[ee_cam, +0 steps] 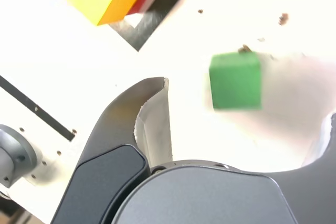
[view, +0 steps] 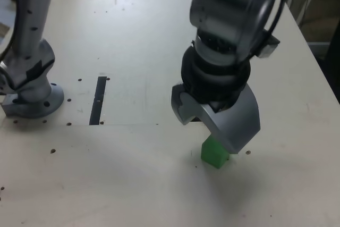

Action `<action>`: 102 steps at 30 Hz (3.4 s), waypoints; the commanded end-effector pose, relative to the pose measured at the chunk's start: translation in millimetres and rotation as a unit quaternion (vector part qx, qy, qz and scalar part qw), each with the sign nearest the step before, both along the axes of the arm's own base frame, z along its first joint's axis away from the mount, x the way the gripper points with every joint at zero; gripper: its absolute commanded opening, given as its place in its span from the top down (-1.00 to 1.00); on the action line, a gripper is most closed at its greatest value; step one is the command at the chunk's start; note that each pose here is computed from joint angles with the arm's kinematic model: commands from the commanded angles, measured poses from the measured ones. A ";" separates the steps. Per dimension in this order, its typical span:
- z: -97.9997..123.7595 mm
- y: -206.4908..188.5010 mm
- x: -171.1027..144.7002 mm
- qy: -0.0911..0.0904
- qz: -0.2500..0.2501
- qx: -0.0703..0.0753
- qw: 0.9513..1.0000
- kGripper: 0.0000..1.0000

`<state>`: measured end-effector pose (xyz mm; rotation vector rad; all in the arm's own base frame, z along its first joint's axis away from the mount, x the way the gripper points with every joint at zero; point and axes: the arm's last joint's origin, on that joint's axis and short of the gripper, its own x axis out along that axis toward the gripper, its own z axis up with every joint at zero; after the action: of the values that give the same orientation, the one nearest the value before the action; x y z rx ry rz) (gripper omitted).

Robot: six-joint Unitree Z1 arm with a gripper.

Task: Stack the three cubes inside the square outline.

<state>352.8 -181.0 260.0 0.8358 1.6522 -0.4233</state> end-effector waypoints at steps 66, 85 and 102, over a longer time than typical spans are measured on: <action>27.8 35.6 -9.8 -0.010 0.059 -0.086 0.995 0.28; 105.2 139.6 4.7 -0.079 0.221 -0.096 0.967 0.39; 50.7 159.6 27.8 -0.006 0.291 -0.081 0.953 0.39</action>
<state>379.4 -23.7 314.8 0.2104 1.7146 -0.1378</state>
